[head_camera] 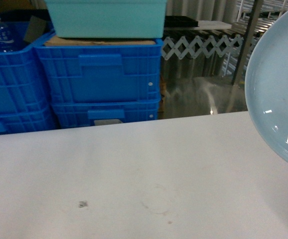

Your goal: Place blue tray on left shelf second layer neatly

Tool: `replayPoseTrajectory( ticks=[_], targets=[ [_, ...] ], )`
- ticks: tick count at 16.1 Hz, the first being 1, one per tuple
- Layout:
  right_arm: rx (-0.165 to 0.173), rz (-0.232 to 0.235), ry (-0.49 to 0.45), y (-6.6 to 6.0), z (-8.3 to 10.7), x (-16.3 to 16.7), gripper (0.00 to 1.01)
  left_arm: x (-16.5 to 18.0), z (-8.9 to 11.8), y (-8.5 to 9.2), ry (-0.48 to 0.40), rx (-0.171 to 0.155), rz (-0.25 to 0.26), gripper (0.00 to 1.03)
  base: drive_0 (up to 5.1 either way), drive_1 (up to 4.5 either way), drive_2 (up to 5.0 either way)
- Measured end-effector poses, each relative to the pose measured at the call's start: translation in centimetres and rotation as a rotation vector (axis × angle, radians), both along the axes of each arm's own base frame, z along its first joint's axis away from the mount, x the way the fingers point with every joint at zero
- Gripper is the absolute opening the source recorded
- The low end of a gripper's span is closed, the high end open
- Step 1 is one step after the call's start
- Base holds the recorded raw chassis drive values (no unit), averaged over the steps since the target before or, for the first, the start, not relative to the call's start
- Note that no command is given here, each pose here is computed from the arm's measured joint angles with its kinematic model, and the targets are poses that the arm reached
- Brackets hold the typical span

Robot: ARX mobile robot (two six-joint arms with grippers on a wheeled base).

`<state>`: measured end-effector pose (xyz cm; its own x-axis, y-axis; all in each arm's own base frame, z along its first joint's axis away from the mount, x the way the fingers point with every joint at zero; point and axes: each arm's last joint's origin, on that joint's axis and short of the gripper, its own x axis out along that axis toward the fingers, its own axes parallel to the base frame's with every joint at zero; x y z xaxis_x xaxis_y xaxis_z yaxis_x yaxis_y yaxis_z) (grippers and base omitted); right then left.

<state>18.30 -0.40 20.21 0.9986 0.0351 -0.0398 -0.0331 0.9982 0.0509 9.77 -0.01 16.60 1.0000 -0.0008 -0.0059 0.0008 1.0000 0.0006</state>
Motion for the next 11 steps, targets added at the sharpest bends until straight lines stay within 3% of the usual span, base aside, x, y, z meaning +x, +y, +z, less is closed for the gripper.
replayPoseTrajectory(
  ticks=[6, 11],
  targets=[
    [0.003, -0.001, 0.001, 0.0, -0.04, -0.01, 0.02, 0.0, 0.03, 0.0, -0.003, 0.0, 0.0, 0.98, 3.1, -3.85, -3.8],
    [0.004, 0.003, -0.003, 0.03, 0.01, -0.02, 0.02, 0.0, 0.0, 0.0, 0.0, 0.0, 0.0, 0.98, 4.4, -0.81, -4.0]
  ],
)
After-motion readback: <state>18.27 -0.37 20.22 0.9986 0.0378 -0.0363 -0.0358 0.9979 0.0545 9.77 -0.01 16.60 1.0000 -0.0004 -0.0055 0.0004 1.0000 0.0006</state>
